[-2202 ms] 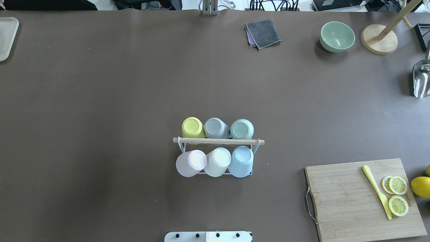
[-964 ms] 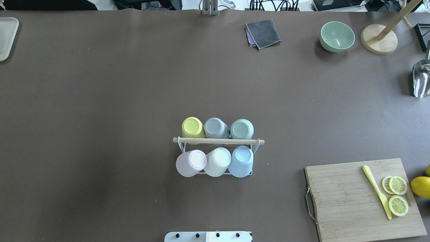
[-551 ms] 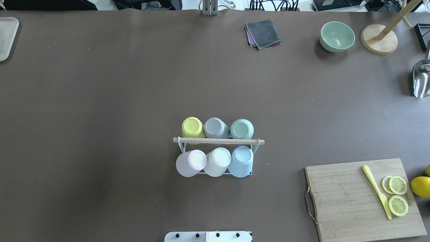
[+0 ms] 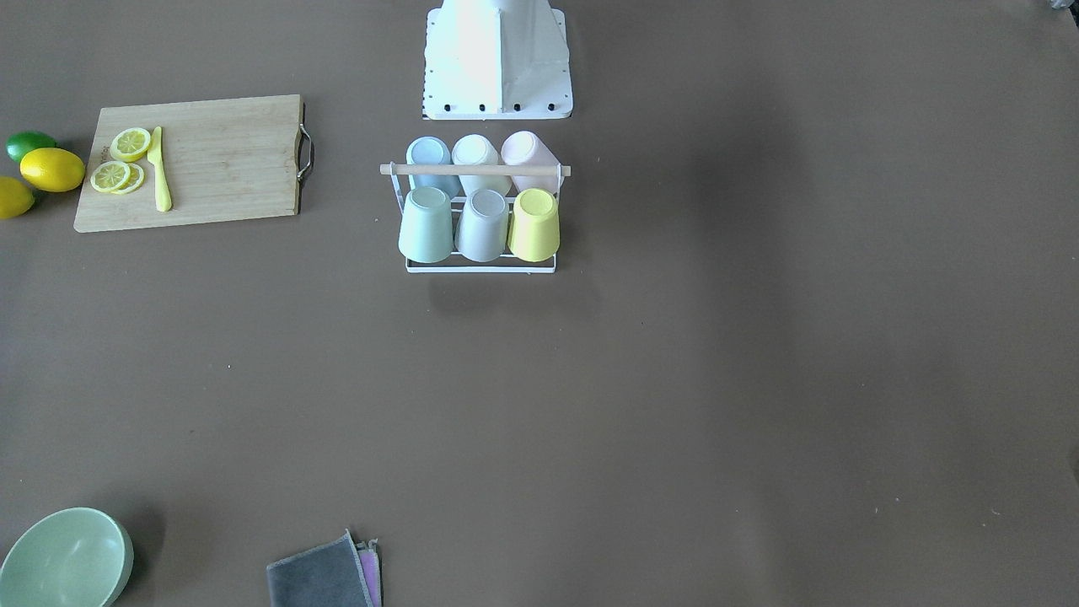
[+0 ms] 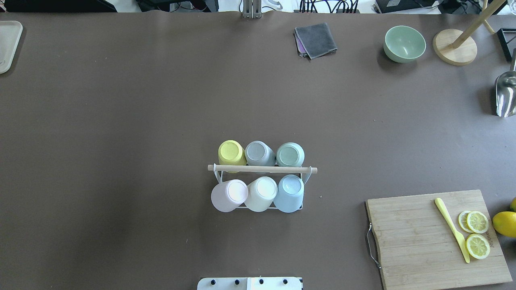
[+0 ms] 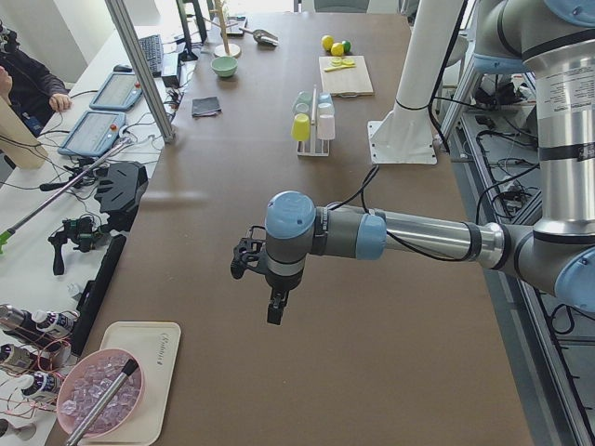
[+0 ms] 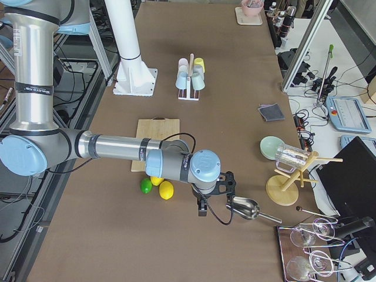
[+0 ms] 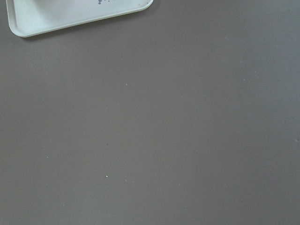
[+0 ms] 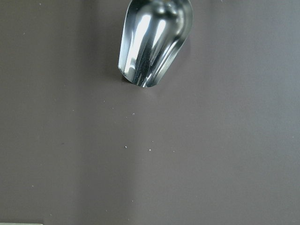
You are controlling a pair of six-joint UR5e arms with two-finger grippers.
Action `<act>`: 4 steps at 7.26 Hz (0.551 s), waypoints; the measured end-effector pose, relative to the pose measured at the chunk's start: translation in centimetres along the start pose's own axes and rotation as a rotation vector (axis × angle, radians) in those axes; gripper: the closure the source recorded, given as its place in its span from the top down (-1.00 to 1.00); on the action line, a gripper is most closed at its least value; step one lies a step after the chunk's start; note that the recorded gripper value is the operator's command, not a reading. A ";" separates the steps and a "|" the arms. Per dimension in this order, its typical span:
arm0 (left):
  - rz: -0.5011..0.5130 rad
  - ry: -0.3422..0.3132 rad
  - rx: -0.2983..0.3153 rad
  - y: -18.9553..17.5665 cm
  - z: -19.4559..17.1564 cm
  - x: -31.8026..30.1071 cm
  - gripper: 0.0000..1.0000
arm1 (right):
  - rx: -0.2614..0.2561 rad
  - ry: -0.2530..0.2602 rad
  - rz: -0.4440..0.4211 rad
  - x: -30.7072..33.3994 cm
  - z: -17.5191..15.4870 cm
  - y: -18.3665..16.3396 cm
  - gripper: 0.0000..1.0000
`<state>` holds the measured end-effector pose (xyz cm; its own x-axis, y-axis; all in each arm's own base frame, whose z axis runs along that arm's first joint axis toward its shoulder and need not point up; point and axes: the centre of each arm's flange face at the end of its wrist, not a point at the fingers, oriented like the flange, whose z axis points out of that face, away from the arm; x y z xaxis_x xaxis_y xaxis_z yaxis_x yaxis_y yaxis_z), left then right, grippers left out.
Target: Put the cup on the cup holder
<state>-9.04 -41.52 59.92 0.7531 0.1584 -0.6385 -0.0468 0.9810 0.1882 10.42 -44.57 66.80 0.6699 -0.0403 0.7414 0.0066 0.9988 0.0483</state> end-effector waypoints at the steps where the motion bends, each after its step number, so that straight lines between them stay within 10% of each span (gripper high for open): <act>1: -0.001 0.000 -0.002 0.1 0.5 -0.4 0.97 | -0.002 -0.001 0.002 0.1 0.1 0.0 1.00; 4: 0.018 0.003 0.007 1.4 1.7 -1.3 0.97 | -0.002 -0.003 0.003 0.1 0.1 0.0 1.00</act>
<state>-8.98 -40.51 62.24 0.7503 0.1767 -0.6370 -0.0559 0.9771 0.2052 10.41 -44.58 66.97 0.6679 -0.0369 0.7434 0.0058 0.9990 0.0444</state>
